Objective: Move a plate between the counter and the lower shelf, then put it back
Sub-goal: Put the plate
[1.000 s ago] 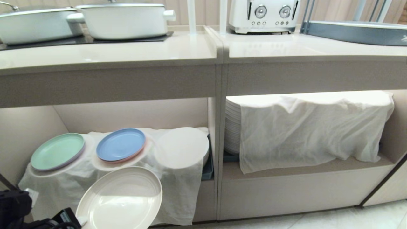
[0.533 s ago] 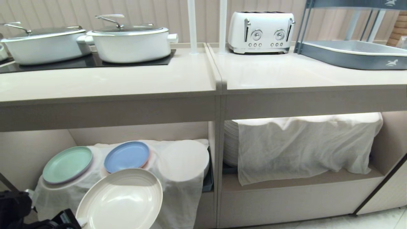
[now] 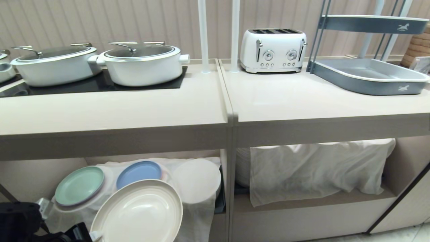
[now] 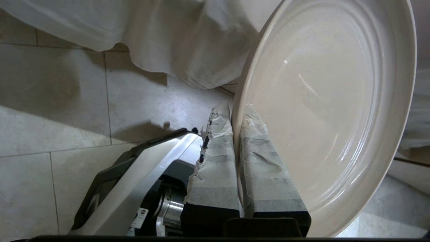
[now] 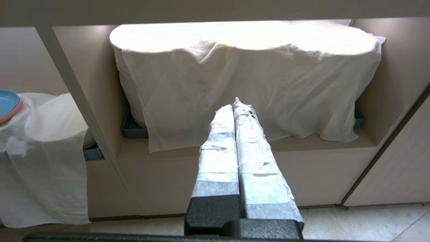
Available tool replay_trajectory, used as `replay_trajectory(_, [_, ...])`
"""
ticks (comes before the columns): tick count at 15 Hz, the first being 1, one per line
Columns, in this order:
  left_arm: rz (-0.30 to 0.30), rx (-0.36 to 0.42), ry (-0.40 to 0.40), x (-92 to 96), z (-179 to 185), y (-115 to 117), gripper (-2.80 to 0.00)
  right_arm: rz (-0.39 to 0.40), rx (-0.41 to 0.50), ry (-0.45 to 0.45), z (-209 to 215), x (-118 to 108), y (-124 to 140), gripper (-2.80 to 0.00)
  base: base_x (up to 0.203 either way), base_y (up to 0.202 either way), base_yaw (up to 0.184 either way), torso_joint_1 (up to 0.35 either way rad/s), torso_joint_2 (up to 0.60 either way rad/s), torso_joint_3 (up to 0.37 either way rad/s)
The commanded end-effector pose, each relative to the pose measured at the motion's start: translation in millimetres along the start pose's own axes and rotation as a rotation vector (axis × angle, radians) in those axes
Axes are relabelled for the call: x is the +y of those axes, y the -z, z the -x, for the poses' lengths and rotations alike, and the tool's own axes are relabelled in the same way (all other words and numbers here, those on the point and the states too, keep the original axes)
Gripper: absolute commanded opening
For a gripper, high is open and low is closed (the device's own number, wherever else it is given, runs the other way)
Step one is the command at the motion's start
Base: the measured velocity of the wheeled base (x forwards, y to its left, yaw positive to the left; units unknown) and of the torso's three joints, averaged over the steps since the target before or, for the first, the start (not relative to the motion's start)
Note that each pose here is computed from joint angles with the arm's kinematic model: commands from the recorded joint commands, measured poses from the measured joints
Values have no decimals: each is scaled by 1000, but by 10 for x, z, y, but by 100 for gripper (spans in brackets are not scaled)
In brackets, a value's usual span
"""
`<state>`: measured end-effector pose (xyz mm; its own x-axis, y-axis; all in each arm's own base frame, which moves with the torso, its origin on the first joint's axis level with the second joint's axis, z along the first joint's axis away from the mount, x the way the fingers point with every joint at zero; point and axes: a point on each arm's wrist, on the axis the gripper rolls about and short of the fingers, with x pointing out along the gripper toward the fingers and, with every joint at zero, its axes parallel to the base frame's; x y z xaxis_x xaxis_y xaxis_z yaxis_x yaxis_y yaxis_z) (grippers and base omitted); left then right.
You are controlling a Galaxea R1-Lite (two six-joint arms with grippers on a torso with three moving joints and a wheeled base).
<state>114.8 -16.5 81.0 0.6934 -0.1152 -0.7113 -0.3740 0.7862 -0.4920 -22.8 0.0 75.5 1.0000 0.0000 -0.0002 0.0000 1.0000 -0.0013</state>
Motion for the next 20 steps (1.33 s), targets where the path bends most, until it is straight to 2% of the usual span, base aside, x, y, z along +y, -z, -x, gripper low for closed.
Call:
replay_trajectory(1, [-14,8,21,-25,10,21,-280,0,0,1,0,0,0,-280,0,0,0,232,-520,-286])
replay_trajectory(6, [-47,28,60,-44,83,87,-280,0,0,0,0,0,0,-280,0,0,0,244,-527,-290])
replay_trajectory(9, [-71,58,119,-14,233,162,-280,2,0,0,0,0,0,-280,0,0,0,262,-556,-297])
replay_trajectory(11, [-72,94,118,18,285,196,-280,1,0,1,0,0,0,-280,0,0,0,273,-592,-316])
replay_trajectory(20, [-59,88,122,-16,296,163,-280,2,0,0,0,0,0,-280,0,0,0,221,-453,-236])
